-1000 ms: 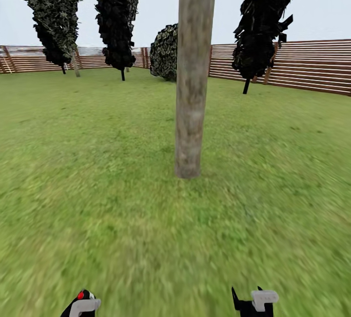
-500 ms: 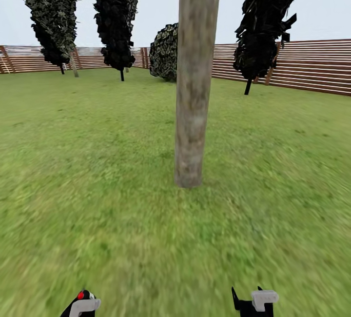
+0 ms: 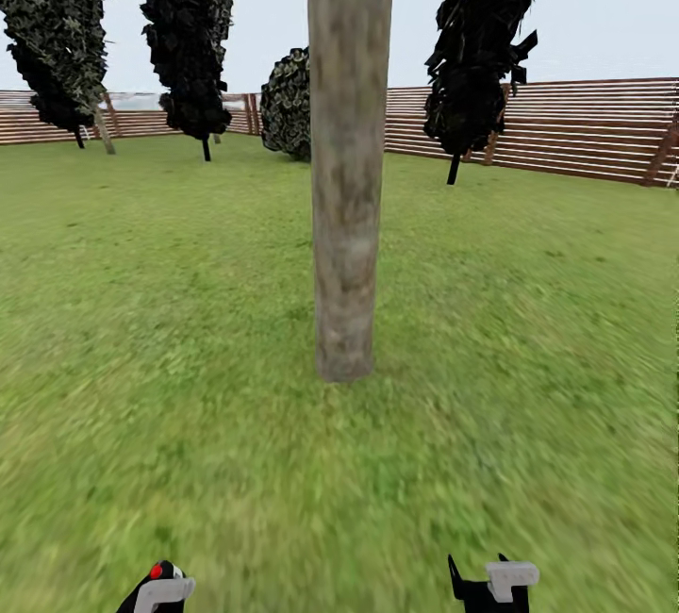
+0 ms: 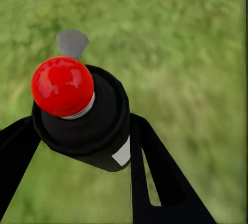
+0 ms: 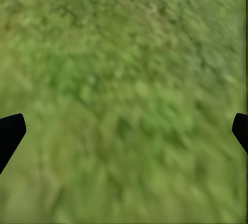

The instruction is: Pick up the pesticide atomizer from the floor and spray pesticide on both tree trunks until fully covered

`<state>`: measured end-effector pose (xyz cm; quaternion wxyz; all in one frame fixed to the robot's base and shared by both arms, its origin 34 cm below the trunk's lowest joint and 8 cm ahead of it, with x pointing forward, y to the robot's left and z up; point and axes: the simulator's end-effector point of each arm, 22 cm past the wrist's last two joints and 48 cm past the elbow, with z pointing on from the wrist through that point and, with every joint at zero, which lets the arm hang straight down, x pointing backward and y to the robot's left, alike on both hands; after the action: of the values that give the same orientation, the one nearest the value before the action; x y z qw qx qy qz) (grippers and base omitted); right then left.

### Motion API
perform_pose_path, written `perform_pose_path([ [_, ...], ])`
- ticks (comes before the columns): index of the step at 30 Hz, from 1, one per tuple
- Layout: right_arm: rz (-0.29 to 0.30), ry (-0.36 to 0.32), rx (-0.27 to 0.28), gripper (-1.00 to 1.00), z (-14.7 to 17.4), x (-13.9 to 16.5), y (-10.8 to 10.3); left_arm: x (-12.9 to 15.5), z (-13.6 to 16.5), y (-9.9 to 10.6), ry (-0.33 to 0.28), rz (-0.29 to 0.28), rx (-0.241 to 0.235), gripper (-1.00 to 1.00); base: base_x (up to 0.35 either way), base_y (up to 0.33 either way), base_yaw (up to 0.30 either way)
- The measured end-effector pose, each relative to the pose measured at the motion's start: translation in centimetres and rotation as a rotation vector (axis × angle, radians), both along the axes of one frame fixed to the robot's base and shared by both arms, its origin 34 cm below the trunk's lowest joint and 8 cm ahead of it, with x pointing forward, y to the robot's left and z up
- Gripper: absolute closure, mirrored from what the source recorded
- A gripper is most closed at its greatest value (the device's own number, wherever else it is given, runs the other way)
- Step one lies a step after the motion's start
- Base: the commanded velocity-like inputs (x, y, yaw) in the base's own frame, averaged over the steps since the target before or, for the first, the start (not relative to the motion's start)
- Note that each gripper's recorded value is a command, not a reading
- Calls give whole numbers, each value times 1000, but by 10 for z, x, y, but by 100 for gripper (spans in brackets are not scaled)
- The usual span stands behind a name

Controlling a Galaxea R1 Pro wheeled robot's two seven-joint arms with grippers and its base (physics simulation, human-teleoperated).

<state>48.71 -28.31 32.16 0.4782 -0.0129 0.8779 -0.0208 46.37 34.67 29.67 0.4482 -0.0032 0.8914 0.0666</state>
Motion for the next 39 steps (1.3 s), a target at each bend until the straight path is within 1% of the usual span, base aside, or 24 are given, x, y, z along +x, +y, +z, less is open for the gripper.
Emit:
perform_pose_path([
  [11, 0, 0, 0, -100, 0, 0, 0, -1, 0, 0, 1, 1, 0, 100, 28, 0, -12],
  [14, -1, 0, 0, -100, 0, 0, 0, -1, 0, 0, 2, 0, 0, 100, 204, -127, 0],
  [15, -7, 31, -8, -100, -9, -11, -6, 0, 0, 1, 0, 1, 1, 100, 162, -74, 0],
  [17, -8, 49, -12, -100, -15, -19, -9, 0, 0, -2, 1, -3, -1, 100, 72, -28, 0],
  [20, -6, 54, -9, -100, -19, -25, -7, 2, 2, -2, -7, -1, -2, 100, 21, -8, 0],
  [22, -3, 56, -6, -100, -19, -26, -4, 2, 2, 2, -10, 3, 2, 100, 7, -3, 0],
  [25, 0, 56, -4, -100, -20, -27, -3, 3, 3, 2, -10, -3, 4, 100, 3, -1, 0],
  [28, -1, 57, -3, -100, -20, -27, -2, 6, 4, -4, -15, -22, 5, 100, 0, 0, 0],
  [32, 0, 48, -2, -100, -17, -23, -2, 11, 7, 0, -21, -32, 11, 100, 0, 0, 0],
  [33, 2, 40, -2, -100, -15, -20, -2, 13, 8, 0, -23, -40, 13, 100, 0, 0, 0],
  [34, 5, 29, -1, -100, -12, -16, -1, 14, 8, -3, -21, -62, 16, 100, 0, 0, 0],
  [35, 9, 13, -2, -100, -7, -10, 0, 16, 7, -9, -16, -102, 20, 100, 0, 0, 0],
  [36, 18, -7, -3, -100, -1, -3, 1, 16, 6, -18, -7, -160, 24, 100, 0, 0, 0],
  [37, 25, -20, -5, -100, 3, 2, 3, 15, 5, -22, -1, -190, 24, 100, 0, 0, 0],
  [38, 51, -45, -11, -100, 12, 11, 9, 12, 2, -34, 15, -260, 24, 100, 0, 0, 0],
  [39, 96, -67, -16, -100, 19, 19, 19, 8, -1, -45, 34, -323, 19, 100, 0, 0, 0],
])
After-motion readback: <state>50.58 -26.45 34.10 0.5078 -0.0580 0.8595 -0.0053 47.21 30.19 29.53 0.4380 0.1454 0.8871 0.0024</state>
